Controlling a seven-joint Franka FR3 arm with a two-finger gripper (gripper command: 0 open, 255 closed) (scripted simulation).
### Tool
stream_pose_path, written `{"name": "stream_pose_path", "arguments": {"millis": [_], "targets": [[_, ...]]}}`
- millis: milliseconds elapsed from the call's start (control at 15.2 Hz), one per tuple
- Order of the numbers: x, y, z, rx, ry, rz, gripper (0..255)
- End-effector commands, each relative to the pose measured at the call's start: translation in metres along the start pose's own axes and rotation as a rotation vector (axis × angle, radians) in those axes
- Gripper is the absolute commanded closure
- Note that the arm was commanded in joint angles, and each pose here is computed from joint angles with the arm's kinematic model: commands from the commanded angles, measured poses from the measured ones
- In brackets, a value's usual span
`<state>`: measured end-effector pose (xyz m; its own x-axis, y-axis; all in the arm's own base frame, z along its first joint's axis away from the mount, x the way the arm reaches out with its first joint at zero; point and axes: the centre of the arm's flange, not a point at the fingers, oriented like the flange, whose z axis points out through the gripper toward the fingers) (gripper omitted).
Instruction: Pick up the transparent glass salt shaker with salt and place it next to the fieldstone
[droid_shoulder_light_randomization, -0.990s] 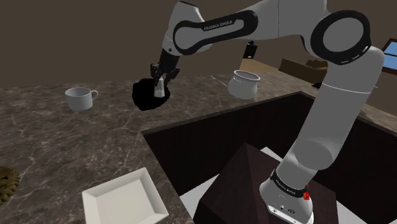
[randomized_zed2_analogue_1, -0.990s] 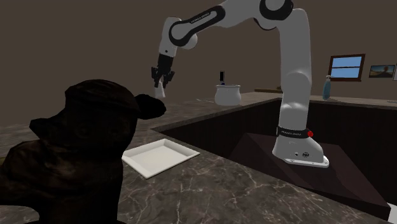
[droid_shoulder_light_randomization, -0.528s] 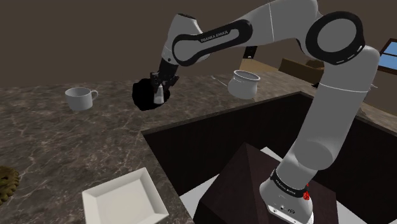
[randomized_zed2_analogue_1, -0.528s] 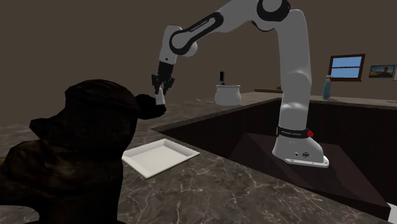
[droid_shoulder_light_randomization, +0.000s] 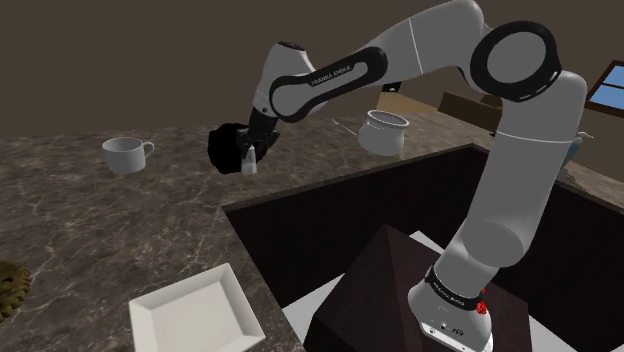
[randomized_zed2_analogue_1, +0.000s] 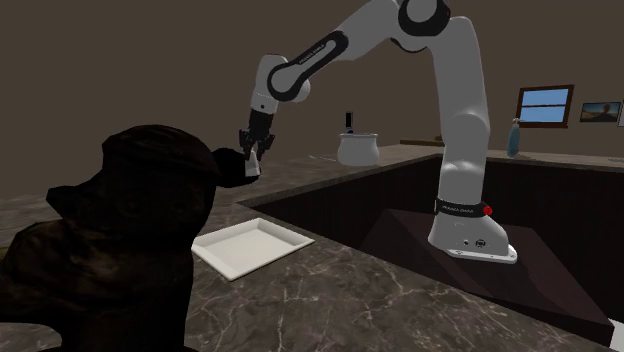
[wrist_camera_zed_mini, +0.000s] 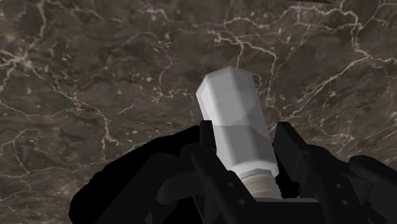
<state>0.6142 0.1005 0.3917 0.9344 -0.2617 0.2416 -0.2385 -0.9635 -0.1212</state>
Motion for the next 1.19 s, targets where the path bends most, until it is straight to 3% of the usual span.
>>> {"name": "stream_pose_path", "arguments": {"millis": [0,396,924,990,1122], "targets": [[-0.002,0.002,0.011,0.0,0.001,0.0,255],[-0.01,0.006,0.044,0.0,0.001,0.0,255],[-0.01,0.006,0.044,0.0,0.001,0.0,255],[-0.01,0.006,0.044,0.0,0.001,0.0,0],[-0.01,0.006,0.044,0.0,0.001,0.0,0]]}}
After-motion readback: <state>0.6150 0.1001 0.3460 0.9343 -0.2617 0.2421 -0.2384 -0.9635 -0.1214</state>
